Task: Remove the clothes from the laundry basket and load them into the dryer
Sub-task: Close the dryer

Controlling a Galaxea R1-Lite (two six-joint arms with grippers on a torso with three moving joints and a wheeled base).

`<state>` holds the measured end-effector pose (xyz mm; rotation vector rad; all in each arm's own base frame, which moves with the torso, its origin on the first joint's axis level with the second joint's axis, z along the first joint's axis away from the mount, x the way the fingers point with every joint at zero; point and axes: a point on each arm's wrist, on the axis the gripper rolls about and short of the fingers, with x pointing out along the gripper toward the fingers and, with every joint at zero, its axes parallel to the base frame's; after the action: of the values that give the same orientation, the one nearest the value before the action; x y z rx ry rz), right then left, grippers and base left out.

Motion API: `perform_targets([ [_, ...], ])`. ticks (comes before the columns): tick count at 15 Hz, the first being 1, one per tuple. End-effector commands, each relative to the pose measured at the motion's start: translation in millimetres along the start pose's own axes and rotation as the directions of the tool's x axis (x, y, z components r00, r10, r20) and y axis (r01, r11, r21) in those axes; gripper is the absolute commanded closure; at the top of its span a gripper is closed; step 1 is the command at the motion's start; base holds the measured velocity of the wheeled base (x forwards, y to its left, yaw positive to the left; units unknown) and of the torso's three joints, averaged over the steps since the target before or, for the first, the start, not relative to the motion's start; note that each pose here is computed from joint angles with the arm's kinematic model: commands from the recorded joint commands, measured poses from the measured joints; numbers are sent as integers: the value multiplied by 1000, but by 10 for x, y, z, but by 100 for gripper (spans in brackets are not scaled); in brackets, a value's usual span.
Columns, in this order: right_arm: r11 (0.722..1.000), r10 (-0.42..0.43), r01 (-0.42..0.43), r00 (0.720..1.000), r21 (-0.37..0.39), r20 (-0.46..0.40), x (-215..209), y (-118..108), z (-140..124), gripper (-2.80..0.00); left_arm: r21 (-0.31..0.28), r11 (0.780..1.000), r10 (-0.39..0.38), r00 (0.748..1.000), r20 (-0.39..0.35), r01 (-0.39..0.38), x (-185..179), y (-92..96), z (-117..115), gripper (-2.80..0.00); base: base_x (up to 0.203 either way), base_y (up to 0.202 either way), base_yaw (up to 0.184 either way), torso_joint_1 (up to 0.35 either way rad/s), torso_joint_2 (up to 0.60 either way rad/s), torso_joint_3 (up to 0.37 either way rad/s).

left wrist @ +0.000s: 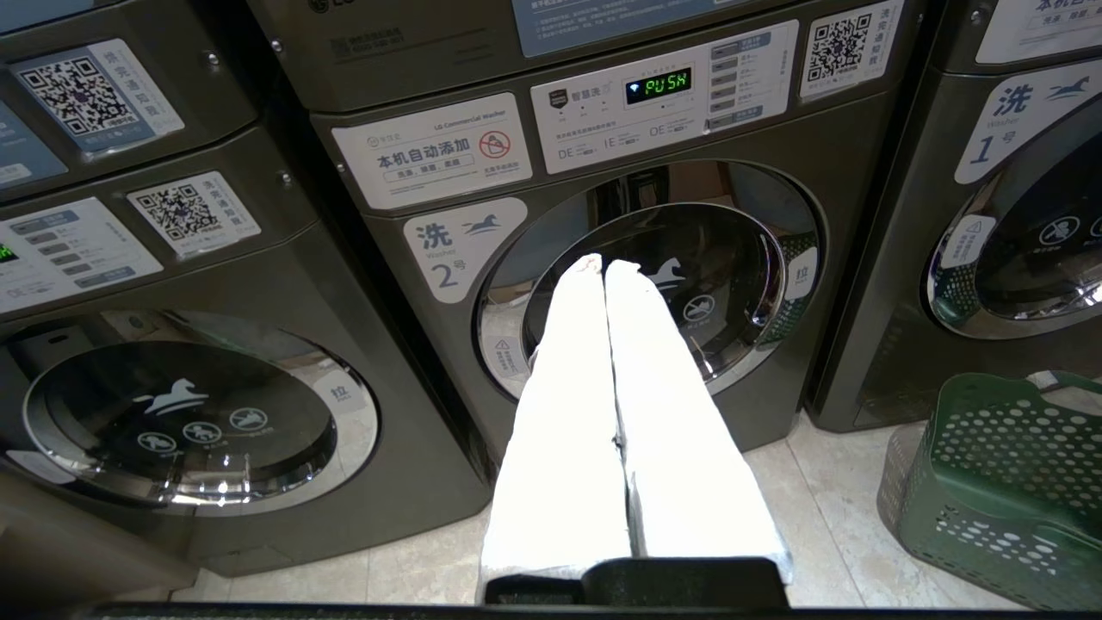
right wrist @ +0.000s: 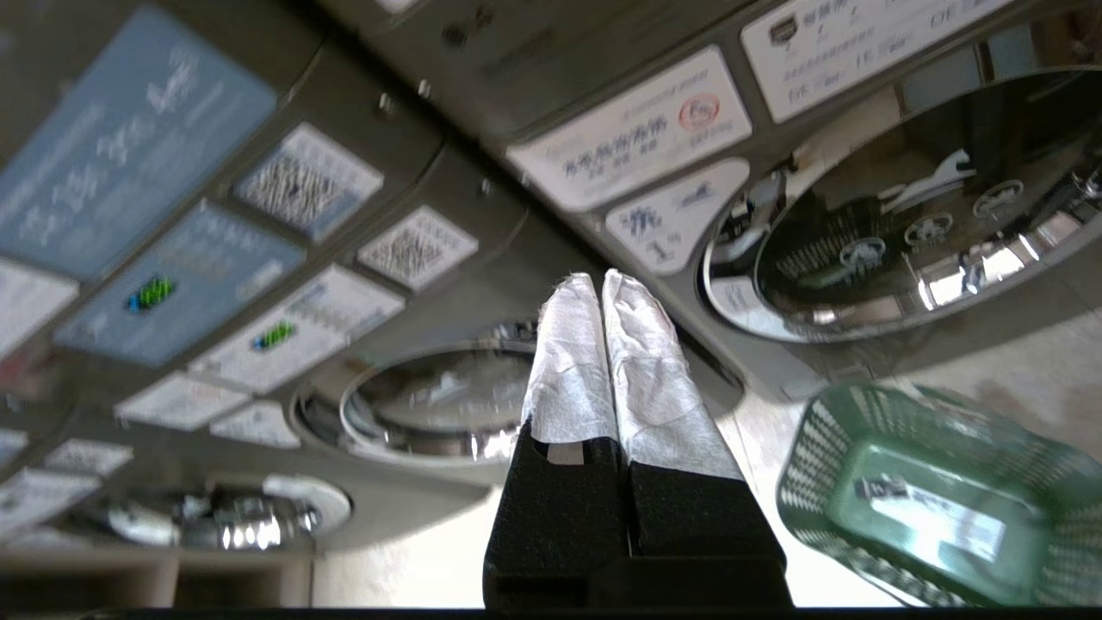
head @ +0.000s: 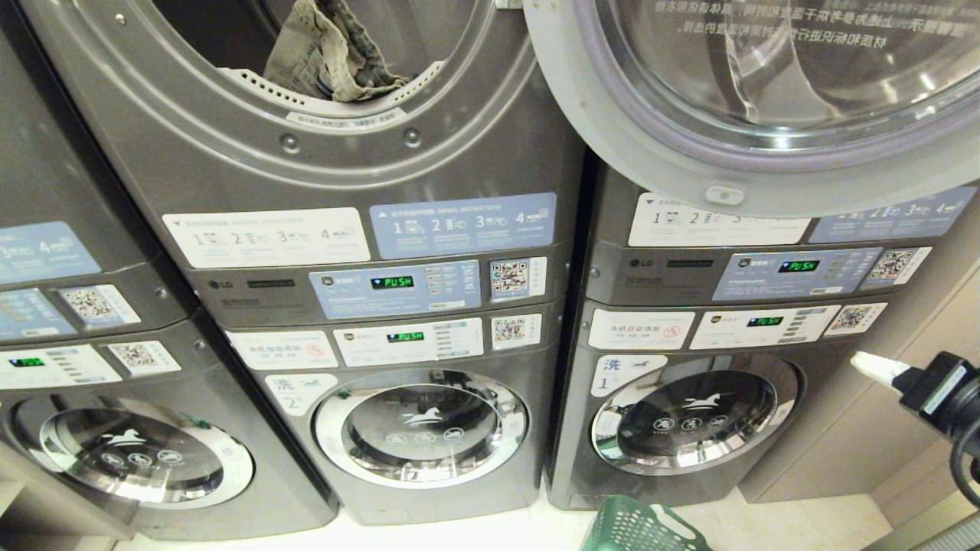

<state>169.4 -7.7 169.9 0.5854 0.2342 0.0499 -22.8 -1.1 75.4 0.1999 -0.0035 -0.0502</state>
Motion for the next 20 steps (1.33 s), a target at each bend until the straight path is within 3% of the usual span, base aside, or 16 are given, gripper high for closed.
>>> perform_targets([
  [1, 998, -46, 47, 999, 32, -25, 286, -154, -23, 0, 1, 1000, 0, 1000, 1, 0, 0, 0, 0, 0, 0, 0, 0, 0, 0, 0],
  [7, 989, -135, 126, 985, 80, 111, 886, -609, 371, 0, 1, 1000, 0, 1000, 0, 0, 0, 0, -1, 0, 0, 0, 0, 0, 0, 0],
  [8, 990, -121, 111, 984, 82, 133, 940, -649, 467, 0, 1, 1000, 1, 1000, 0, -1, 0, 0, 0, 0, 0, 0, 0, 0, 0, 0],
  [12, 981, 73, -103, 981, 162, 180, 1017, -621, 801, 0, 1, 1000, 1, 1000, 1, -1, 0, 0, 1, 0, 0, 0, 0, 0, 0, 0],
  [17, 969, 113, -159, 966, 189, 233, 1060, -554, 970, 0, 1, 1000, 0, 1000, 1, 0, 0, 0, 0, 0, 0, 0, 0, 0, 0, 0],
  [20, 965, 180, -223, 947, 140, 268, 1108, -372, 1107, 0, 1, 1000, 0, 1000, 0, 0, 0, 0, -1, 0, 0, 0, 0, 0, 0, 0],
])
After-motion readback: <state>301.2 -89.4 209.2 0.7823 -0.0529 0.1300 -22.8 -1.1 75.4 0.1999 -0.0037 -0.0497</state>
